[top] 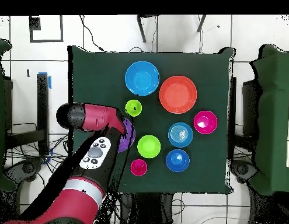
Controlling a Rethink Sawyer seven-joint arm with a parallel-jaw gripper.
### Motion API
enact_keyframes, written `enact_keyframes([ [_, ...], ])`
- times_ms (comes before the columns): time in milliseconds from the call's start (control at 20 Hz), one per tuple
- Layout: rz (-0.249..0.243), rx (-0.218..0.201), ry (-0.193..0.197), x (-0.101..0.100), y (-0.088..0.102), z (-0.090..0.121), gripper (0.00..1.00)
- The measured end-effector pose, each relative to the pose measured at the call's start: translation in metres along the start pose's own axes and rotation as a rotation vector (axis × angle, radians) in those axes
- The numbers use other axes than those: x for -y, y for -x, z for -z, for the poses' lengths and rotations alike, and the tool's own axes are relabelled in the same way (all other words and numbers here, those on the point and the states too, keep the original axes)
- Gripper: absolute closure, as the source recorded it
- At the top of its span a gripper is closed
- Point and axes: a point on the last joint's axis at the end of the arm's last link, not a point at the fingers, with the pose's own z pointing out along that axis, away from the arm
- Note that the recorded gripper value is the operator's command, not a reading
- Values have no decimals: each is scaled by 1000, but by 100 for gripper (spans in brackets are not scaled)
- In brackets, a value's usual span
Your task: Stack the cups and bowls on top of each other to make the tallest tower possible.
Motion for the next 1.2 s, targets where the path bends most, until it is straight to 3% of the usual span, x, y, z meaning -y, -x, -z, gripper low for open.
enact_keyframes([
  [600, -4, 46, 52, -8, 4, -9, 0],
  [1200, 6, 72, 62, -5, 7, -15, 0],
])
